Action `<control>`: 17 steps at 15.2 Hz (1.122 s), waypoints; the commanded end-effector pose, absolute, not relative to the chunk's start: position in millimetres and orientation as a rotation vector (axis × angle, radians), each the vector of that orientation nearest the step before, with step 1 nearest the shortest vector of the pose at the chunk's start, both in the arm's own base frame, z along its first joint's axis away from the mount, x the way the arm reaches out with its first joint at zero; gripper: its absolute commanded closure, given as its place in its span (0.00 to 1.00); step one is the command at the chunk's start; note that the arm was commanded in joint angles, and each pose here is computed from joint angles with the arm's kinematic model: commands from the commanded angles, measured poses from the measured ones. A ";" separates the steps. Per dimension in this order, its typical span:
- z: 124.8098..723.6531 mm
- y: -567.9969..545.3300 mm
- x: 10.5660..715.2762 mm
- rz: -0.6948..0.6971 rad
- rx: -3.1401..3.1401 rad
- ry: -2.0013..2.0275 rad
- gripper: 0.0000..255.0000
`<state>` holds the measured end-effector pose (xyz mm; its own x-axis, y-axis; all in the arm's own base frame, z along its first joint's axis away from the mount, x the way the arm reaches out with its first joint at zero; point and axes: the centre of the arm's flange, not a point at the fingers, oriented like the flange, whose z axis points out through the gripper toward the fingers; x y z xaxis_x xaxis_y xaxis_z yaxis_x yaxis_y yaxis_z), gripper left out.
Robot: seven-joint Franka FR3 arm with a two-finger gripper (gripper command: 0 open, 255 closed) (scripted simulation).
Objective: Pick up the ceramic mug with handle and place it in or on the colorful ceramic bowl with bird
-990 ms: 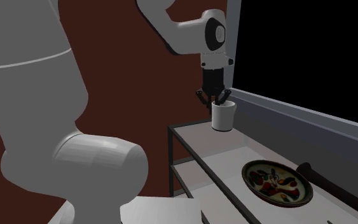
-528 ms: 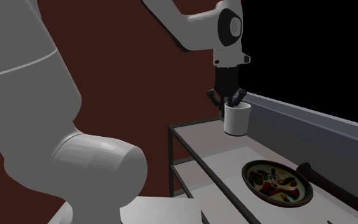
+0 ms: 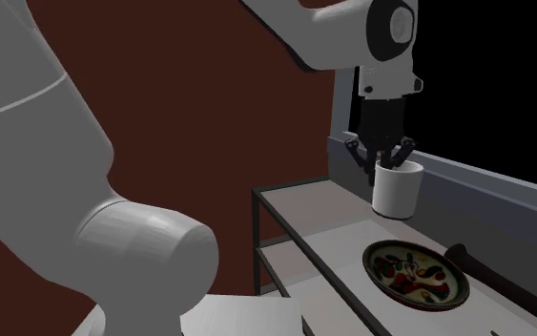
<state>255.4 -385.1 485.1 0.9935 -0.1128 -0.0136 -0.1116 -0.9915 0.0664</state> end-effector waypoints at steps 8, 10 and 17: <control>471.1 -427.9 193.9 -0.027 3.071 -0.170 1.00; 460.6 -427.9 193.9 -0.027 3.071 -0.170 1.00; 423.6 -427.9 193.9 -0.027 3.071 -0.170 1.00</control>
<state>194.5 -428.2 428.7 0.9937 -0.1109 -0.0145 -0.1097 -0.9918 0.0659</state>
